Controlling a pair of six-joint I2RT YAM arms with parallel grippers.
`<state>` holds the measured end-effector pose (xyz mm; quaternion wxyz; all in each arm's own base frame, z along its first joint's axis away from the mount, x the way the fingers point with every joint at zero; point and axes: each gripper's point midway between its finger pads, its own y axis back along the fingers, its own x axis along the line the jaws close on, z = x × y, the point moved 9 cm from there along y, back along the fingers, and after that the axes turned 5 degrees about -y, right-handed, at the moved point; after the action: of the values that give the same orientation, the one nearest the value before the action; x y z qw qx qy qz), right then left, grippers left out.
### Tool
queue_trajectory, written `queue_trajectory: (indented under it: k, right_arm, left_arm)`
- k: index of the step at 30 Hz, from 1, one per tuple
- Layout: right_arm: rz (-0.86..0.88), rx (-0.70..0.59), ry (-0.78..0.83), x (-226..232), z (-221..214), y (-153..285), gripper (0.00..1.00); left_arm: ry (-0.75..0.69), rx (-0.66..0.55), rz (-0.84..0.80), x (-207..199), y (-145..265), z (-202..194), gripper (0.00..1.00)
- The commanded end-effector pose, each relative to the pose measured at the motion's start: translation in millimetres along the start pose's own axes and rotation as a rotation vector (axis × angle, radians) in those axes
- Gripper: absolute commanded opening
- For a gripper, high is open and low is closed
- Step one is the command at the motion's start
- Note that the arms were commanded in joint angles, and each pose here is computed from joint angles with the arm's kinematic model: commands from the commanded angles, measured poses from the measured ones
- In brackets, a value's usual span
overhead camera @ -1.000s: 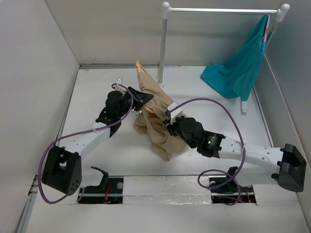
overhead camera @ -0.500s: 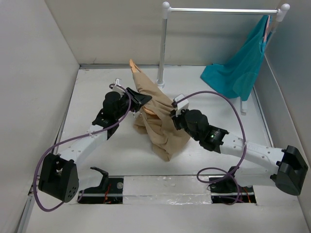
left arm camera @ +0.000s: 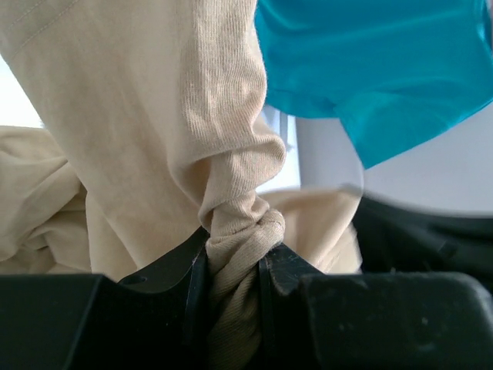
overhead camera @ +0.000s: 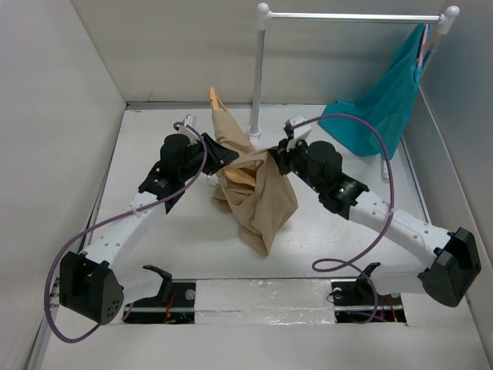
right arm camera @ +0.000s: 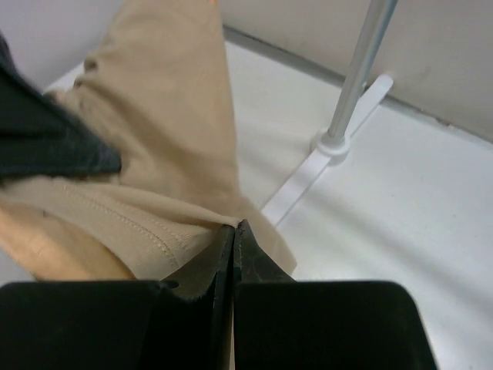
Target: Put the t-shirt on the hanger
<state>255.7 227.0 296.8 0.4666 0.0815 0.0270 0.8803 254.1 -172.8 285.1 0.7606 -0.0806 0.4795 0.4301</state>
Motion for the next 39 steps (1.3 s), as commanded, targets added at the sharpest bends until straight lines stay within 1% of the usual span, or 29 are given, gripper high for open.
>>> queue_trajectory:
  k: [1, 4, 5, 6, 9, 11, 12, 14, 16, 17, 19, 21, 23, 24, 25, 26, 27, 28, 29, 30, 31, 32, 33, 34, 35, 36, 37, 38, 39]
  right_arm:
    - [0.052, -0.110, -0.017, -0.3, 36.4, -18.0, 0.00]
    - [0.073, -0.126, -0.011, -3.1, 47.7, -26.9, 0.00]
    - [0.081, -0.113, -0.004, -6.3, 45.1, -33.1, 0.00]
    - [0.081, -0.116, 0.028, -6.9, 48.9, -35.5, 0.00]
    - [0.072, -0.101, 0.054, -26.0, 50.1, -44.8, 0.00]
    - [0.117, -0.107, 0.055, -34.1, 53.7, -52.3, 0.00]
    - [0.099, -0.098, 0.046, -47.0, 49.1, -61.7, 0.00]
    - [0.110, -0.101, 0.033, -54.2, 55.5, -72.2, 0.00]
    - [0.139, -0.046, 0.024, -54.0, 43.0, -88.4, 0.00]
    - [0.143, -0.054, 0.029, -53.5, 49.4, -93.4, 0.00]
    - [0.149, -0.012, 0.017, -54.0, 41.7, -102.9, 0.00]
    - [0.203, -0.026, 0.007, -44.4, 45.2, -105.4, 0.00]
    - [0.260, -0.055, -0.069, -36.1, 50.6, -103.1, 0.00]
    - [0.282, -0.081, -0.080, -33.7, 53.1, -103.1, 0.00]
    - [0.294, -0.088, -0.100, -28.5, 54.5, -102.6, 0.00]
    - [0.313, -0.091, -0.130, -25.7, 56.0, -101.5, 0.00]
    - [0.369, -0.097, -0.138, -17.2, 58.1, -100.0, 0.00]
    - [0.374, -0.097, -0.152, -16.6, 55.5, -98.4, 0.00]
    - [0.382, -0.099, -0.161, -10.1, 54.9, -97.6, 0.00]
    - [0.345, -0.075, -0.162, -5.9, 47.3, -99.9, 0.00]
    - [0.302, -0.051, -0.152, -10.0, 43.5, -102.9, 0.12]
    - [0.275, -0.008, -0.154, -9.2, 35.0, -104.7, 0.12]
    - [0.250, 0.055, -0.160, -11.7, 23.6, -103.6, 0.31]
    - [0.232, 0.059, -0.169, -17.3, 22.4, -100.6, 0.39]
    - [0.220, 0.096, -0.185, -19.4, 3.8, -93.5, 0.47]
    - [0.189, 0.077, -0.209, -25.2, 4.2, -85.7, 0.58]
    - [0.169, 0.031, -0.216, -31.2, 16.7, -67.6, 0.62]
    - [0.147, 0.052, -0.239, -36.3, 3.4, -57.0, 0.65]
    - [0.138, 0.056, -0.245, -39.4, 4.0, -47.2, 0.70]
  left_arm:
    - [-0.098, 0.035, -0.068, -22.0, 15.1, 7.1, 0.00]
    - [-0.109, 0.078, -0.064, -23.4, 15.8, 6.0, 0.00]
    - [-0.115, 0.078, -0.064, -26.0, 16.1, 8.2, 0.00]
    - [-0.119, 0.079, -0.060, -26.4, 16.8, 8.6, 0.00]
    - [-0.141, 0.086, -0.047, -28.9, 18.3, 14.6, 0.00]
    - [-0.157, 0.135, -0.060, -32.4, 15.8, 15.3, 0.00]
    - [-0.155, 0.162, -0.063, -32.2, 14.3, 14.0, 0.00]
    - [-0.132, 0.210, -0.099, -34.3, 12.5, 10.8, 0.00]
    - [-0.111, 0.254, -0.124, -34.1, 11.0, 6.9, 0.00]
    - [-0.103, 0.268, -0.125, -32.9, 9.1, 5.7, 0.00]
    - [-0.083, 0.290, -0.131, -31.0, 7.8, 2.6, 0.00]
    - [-0.076, 0.312, -0.114, -26.4, 4.6, 0.0, 0.00]
    - [-0.055, 0.341, -0.108, -20.5, 0.9, -4.8, 0.00]
    - [-0.036, 0.361, -0.107, -15.2, -0.9, -9.8, 0.00]
    - [-0.008, 0.398, -0.128, -15.8, -1.8, -15.6, 0.00]
    - [0.005, 0.409, -0.137, -13.8, -5.0, -17.3, 0.00]
    - [0.018, 0.426, -0.135, -9.9, -6.4, -20.9, 0.00]
    - [0.042, 0.450, -0.144, -9.2, -5.8, -23.6, 0.00]
    - [0.045, 0.446, -0.164, -10.3, -5.9, -23.6, 0.00]
    - [0.055, 0.455, -0.174, -9.1, -4.8, -26.0, 0.00]
    - [0.074, 0.469, -0.196, -11.8, -0.5, -27.3, 0.00]
    - [0.071, 0.439, -0.220, -15.1, 0.8, -21.0, 0.00]
    - [0.073, 0.433, -0.231, -15.6, 3.3, -21.8, 0.00]
    - [0.085, 0.424, -0.230, -13.1, 4.2, -19.8, 0.00]
    - [0.096, 0.397, -0.245, -14.4, 7.0, -14.1, 0.00]
    - [0.111, 0.406, -0.243, -11.1, 6.7, -17.1, 0.00]
    - [0.119, 0.408, -0.249, -9.1, 7.6, -16.4, 0.00]
    - [0.124, 0.409, -0.252, -8.3, 5.7, -16.5, 0.00]
    - [0.137, 0.416, -0.250, -7.3, 4.2, -17.1, 0.00]
